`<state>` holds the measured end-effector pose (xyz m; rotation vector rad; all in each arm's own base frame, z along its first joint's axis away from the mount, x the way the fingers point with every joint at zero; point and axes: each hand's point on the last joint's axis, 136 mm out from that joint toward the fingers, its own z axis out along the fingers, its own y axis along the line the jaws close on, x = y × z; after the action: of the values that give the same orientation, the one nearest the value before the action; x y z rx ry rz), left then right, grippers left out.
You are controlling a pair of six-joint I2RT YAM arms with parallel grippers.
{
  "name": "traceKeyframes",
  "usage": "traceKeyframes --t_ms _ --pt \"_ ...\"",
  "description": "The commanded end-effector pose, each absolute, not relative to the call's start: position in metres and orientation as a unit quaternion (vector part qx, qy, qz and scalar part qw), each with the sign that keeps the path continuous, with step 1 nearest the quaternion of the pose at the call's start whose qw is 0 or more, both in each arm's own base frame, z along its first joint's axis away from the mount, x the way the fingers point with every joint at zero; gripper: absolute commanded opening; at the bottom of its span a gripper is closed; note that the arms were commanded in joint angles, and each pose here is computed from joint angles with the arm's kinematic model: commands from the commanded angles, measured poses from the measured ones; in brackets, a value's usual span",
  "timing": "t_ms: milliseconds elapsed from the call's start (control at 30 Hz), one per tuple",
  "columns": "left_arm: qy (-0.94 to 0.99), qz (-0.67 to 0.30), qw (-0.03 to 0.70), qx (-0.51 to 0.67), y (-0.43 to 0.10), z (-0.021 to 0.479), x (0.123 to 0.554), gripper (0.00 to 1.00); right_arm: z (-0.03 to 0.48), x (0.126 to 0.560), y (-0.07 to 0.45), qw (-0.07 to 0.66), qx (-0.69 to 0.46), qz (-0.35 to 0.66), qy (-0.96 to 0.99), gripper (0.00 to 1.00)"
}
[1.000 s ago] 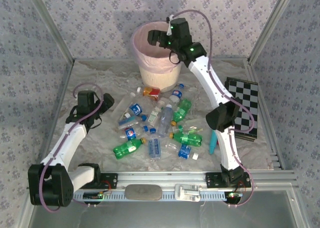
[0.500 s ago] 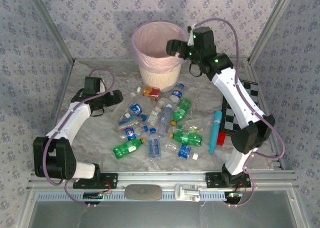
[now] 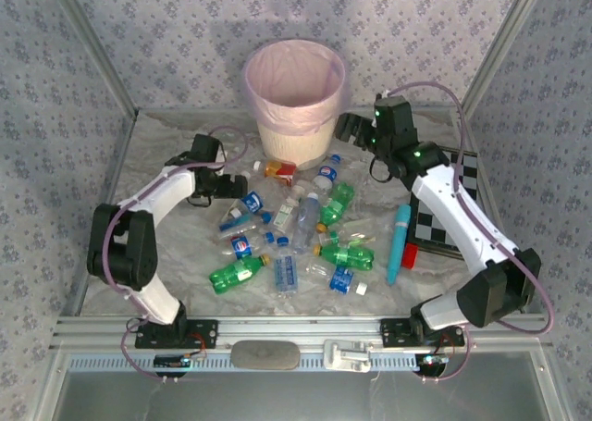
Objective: Put the plastic bottles in the bin
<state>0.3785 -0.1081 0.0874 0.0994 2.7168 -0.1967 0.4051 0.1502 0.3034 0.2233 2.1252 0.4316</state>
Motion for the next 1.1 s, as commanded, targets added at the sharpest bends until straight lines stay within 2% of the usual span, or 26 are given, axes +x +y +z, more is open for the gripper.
traceKeyframes --t_ms 0,167,367,733,900,1067 --pt "0.975 -0.047 0.211 0.058 -0.106 0.092 0.386 1.0 0.291 0.401 0.141 0.47 0.122 0.176 0.856 1.0" --pt "0.978 -0.024 0.198 0.059 -0.1 0.079 0.389 0.99 0.281 0.404 0.153 0.468 0.119 0.213 0.85 1.0" --pt "0.982 0.004 0.182 0.045 -0.091 0.061 0.392 0.93 0.272 0.41 0.163 0.436 0.11 0.214 0.868 1.0" --pt "0.985 0.01 0.173 0.025 -0.088 0.044 0.394 0.87 0.263 0.413 0.166 0.429 0.107 0.214 0.871 1.0" --pt "0.985 0.016 0.171 0.022 -0.085 0.04 0.395 0.78 0.262 0.414 0.165 0.429 0.106 0.208 0.872 1.0" --pt "0.984 0.015 0.175 0.023 -0.084 0.041 0.397 0.65 0.259 0.413 0.162 0.427 0.109 0.203 0.875 1.0"
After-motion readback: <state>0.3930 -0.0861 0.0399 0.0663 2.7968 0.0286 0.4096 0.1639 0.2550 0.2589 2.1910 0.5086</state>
